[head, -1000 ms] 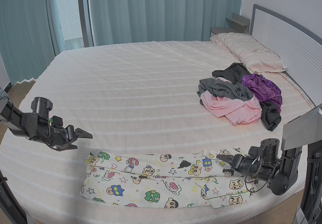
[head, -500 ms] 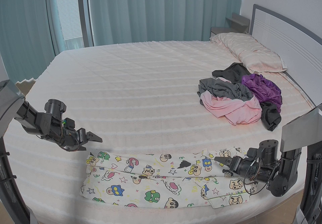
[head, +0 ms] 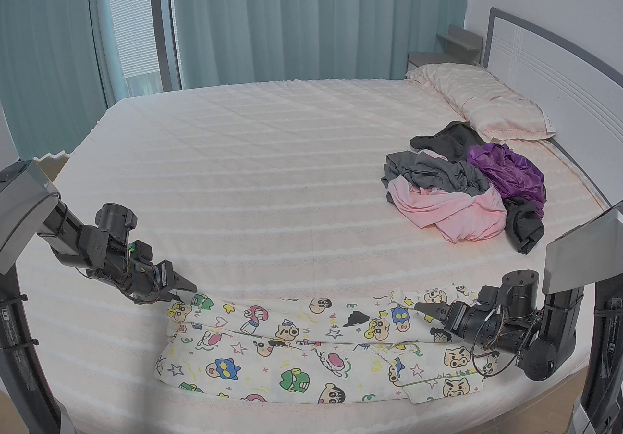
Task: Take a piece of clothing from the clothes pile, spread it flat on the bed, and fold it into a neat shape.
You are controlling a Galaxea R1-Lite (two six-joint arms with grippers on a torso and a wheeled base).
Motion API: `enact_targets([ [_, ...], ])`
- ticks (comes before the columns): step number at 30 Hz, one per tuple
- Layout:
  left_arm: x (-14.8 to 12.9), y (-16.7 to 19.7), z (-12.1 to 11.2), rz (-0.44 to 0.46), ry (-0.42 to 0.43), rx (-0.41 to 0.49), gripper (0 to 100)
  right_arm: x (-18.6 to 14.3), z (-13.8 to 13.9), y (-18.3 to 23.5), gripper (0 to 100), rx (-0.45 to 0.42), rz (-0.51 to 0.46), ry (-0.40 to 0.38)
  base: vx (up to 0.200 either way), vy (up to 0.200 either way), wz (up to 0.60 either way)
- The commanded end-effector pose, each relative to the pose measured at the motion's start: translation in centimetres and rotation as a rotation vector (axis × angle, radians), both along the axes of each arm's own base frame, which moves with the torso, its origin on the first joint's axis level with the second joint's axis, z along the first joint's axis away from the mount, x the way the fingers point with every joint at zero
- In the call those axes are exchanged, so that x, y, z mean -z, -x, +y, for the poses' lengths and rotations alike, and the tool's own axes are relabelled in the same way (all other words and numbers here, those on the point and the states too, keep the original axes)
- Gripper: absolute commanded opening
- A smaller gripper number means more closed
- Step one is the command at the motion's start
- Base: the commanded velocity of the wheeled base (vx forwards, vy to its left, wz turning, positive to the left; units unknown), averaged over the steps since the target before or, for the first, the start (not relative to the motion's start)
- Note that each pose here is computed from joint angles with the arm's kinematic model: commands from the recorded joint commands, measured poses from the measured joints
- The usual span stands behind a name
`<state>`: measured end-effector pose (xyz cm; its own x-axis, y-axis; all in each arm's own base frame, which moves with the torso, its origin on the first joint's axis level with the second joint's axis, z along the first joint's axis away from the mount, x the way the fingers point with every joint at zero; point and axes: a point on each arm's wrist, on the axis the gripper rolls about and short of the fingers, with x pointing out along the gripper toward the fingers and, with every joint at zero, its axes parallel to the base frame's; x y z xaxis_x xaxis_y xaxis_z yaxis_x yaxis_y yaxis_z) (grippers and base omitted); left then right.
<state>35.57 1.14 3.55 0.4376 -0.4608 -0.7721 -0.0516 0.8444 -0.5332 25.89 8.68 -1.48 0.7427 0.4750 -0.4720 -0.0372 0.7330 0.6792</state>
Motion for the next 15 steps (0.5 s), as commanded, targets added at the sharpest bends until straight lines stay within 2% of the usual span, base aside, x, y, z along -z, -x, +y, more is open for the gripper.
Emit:
enact_targets([
  [1, 0.2, 0.3, 0.0, 0.036, -0.001, 0.002, 0, -0.1, 0.0, 0.0, 100, -0.001, -0.007, -0.004, 0.000, 0.000, 0.00],
  [8, -0.3, 0.9, 0.2, 0.058, -0.020, 0.033, 0, -0.1, 0.0, 0.0, 100, -0.001, -0.007, -0.004, 0.000, 0.000, 0.00],
  [15, -2.5, 1.1, 0.2, 0.000, -0.026, 0.031, 0, -0.1, 0.0, 0.0, 100, -0.001, -0.007, -0.004, 0.000, 0.000, 0.00],
])
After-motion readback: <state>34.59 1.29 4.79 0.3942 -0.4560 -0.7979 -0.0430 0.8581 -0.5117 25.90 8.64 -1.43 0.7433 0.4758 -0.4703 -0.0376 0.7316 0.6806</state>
